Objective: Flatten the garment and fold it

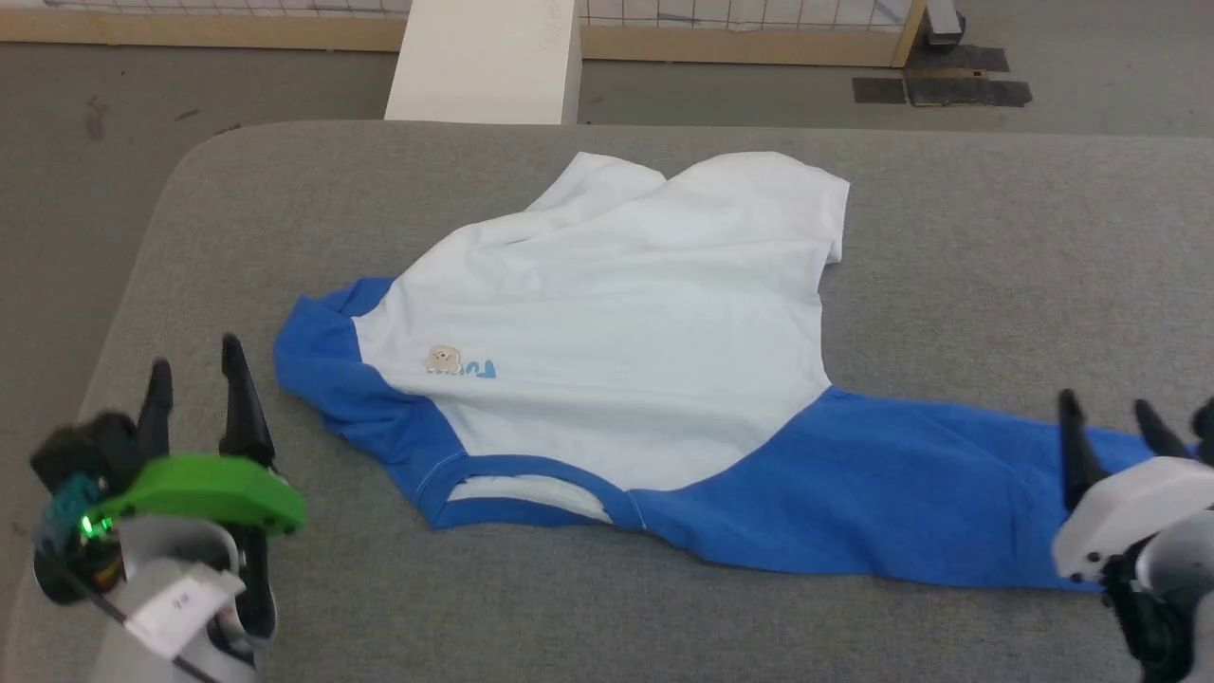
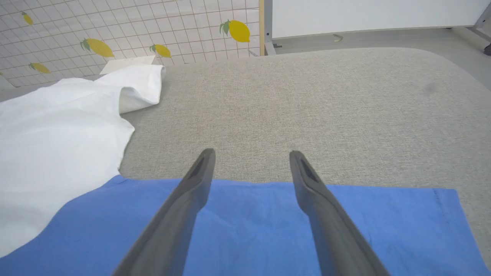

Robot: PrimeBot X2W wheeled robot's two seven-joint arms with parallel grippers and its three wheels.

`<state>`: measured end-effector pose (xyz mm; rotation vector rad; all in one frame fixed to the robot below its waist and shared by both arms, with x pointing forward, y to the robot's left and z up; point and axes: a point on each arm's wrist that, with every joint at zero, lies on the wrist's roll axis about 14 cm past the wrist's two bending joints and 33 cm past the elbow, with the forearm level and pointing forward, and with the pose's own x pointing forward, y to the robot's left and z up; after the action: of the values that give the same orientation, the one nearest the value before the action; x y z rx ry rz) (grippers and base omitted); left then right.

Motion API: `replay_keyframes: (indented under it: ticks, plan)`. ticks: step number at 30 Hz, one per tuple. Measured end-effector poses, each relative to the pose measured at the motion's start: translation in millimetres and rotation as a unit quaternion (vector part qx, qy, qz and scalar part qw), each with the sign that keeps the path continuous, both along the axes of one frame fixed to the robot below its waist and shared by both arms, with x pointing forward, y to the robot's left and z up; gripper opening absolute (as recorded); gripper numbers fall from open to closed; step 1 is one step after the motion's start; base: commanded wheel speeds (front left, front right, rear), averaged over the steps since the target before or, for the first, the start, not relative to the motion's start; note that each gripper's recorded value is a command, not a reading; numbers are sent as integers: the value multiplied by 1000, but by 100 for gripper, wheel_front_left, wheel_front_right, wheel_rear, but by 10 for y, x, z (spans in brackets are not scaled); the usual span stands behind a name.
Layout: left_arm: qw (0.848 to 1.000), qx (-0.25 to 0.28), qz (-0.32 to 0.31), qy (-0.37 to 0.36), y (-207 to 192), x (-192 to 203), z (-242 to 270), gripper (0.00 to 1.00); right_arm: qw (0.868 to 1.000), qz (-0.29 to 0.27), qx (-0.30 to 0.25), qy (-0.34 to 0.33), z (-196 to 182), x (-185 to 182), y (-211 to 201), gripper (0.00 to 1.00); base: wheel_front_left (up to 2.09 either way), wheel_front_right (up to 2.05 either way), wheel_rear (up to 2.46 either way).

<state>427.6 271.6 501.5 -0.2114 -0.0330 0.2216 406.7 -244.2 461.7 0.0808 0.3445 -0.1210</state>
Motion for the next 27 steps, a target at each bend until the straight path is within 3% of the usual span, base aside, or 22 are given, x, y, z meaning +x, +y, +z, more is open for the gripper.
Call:
replay_keyframes:
  ticks: [3, 6, 14, 21, 27]
  plan:
    - [1000, -8, 10, 10, 2, -183, -128, 100, 998, 58, -4, 29, -94, -3, 364, 100, 0, 0, 0]
    - [1000, -13, 15, 15, 3, -276, -188, 100, 987, 133, -13, 90, -301, -125, 824, 100, 0, 0, 0]
    - [1000, -23, 13, 16, -70, -317, -213, 100, 930, 288, -74, 217, -699, -592, 1440, 100, 0, 0, 0]
    - [999, -26, 6, 26, -114, -299, -285, 100, 907, 344, -99, 223, -785, -655, 1654, 100, 0, 0, 0]
    - [999, -28, 3, 39, -129, -303, -374, 100, 903, 352, -119, 216, -883, -538, 1705, 100, 0, 0, 0]
